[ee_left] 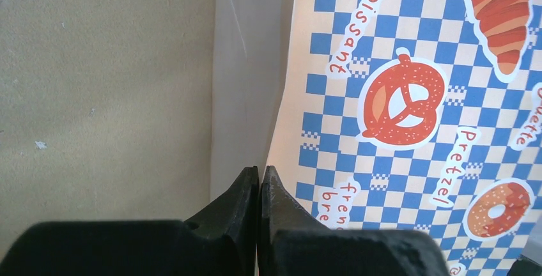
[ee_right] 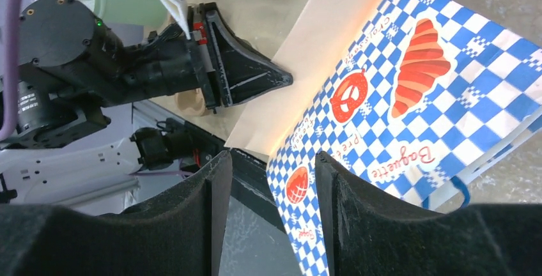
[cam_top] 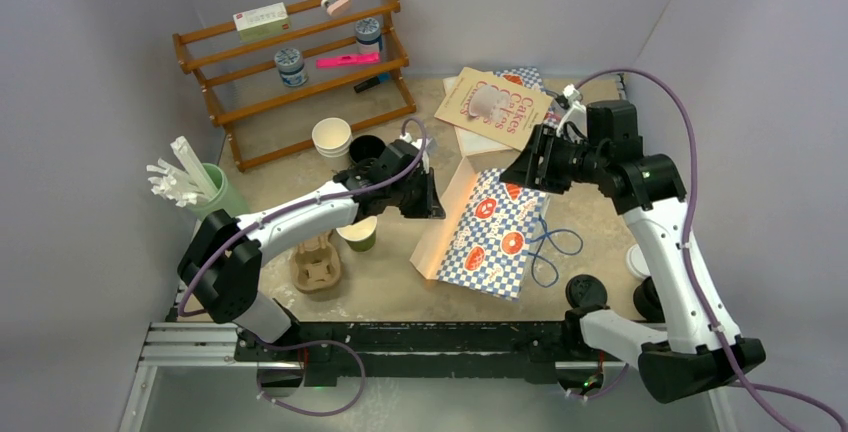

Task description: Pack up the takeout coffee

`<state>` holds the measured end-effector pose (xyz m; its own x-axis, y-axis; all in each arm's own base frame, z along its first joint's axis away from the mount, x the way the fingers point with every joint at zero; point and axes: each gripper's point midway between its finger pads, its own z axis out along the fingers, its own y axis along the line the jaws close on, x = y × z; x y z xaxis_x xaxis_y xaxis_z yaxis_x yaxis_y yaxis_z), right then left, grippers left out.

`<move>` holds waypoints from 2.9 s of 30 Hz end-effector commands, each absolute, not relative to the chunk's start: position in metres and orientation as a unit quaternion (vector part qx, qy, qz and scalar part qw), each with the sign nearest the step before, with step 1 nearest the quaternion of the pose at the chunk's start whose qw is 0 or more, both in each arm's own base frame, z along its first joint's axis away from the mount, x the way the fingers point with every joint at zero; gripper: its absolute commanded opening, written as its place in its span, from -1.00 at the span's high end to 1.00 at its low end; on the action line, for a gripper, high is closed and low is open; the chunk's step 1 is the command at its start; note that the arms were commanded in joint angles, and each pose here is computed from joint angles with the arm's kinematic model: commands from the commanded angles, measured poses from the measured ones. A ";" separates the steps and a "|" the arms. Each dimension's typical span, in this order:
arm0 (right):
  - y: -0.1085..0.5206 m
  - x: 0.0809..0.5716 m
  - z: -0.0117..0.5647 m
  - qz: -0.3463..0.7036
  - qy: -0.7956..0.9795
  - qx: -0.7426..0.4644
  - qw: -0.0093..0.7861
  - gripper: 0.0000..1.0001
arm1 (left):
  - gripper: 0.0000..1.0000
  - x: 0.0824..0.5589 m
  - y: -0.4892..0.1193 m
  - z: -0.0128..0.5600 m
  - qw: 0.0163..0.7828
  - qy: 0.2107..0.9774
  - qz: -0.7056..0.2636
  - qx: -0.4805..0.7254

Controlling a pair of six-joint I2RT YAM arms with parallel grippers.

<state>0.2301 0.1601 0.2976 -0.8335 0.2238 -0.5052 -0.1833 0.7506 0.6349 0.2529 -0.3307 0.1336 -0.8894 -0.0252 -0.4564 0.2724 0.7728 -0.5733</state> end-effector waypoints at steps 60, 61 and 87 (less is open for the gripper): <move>0.121 0.209 0.195 0.221 0.951 0.103 0.190 0.09 | 1.00 0.249 -0.313 0.129 0.229 0.904 -0.358 -0.048; 0.123 0.210 0.194 0.226 0.951 0.101 0.187 0.09 | 1.00 0.248 -0.312 0.127 0.227 0.904 -0.359 -0.049; 0.131 0.231 0.312 0.277 0.906 0.070 0.313 1.00 | 1.00 0.246 -0.293 0.106 0.217 0.885 -0.405 -0.068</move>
